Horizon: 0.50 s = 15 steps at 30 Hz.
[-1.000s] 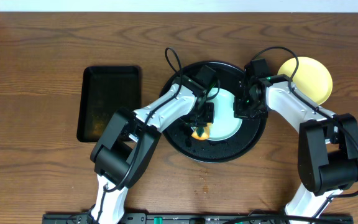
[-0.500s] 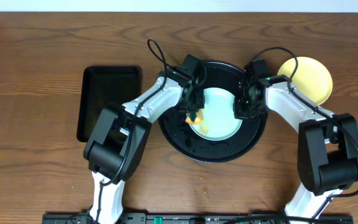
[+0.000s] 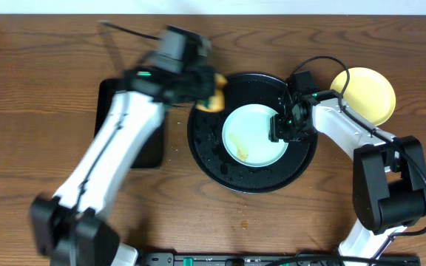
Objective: Clean dirty plates on tray and stack at the side
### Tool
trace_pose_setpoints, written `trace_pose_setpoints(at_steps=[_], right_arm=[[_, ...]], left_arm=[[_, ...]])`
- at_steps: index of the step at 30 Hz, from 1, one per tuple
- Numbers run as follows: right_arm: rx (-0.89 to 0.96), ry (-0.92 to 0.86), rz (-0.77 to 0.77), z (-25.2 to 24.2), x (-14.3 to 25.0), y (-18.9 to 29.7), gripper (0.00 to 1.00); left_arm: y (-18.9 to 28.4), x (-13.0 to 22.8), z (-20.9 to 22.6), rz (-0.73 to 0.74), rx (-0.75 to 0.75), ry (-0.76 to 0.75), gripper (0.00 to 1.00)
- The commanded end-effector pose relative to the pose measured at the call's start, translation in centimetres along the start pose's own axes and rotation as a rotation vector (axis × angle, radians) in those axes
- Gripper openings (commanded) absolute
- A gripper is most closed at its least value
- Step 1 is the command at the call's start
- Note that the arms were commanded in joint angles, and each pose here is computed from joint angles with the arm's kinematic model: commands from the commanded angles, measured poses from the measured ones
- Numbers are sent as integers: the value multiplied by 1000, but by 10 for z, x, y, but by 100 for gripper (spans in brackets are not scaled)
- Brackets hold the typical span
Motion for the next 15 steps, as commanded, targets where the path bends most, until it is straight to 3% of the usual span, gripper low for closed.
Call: trace_pose_setpoints(at_steps=[1, 5, 13, 15], right_arm=[[83, -10, 17, -15, 6, -15, 53], [79, 0, 21, -12, 9, -17, 42], [77, 11, 15, -8, 8, -18, 24], [76, 12, 10, -8, 7, -18, 14]], left_arm=[[0, -7, 68, 48, -225, 7, 8], [-4, -2, 129, 161, -347, 77, 8], [-47, 3, 201, 254, -493, 115, 8], [-53, 1, 211, 250, -523, 120, 22]])
Point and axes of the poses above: each gripper's point midway between its finger pads, its own y axis back along the fingers, its own z axis along the line the jaws close on, x = y × z, the point moved 7 cm from there along y, back along the fingers, and after that the axes turned 7 degrees about y, right-handed, at the moved point
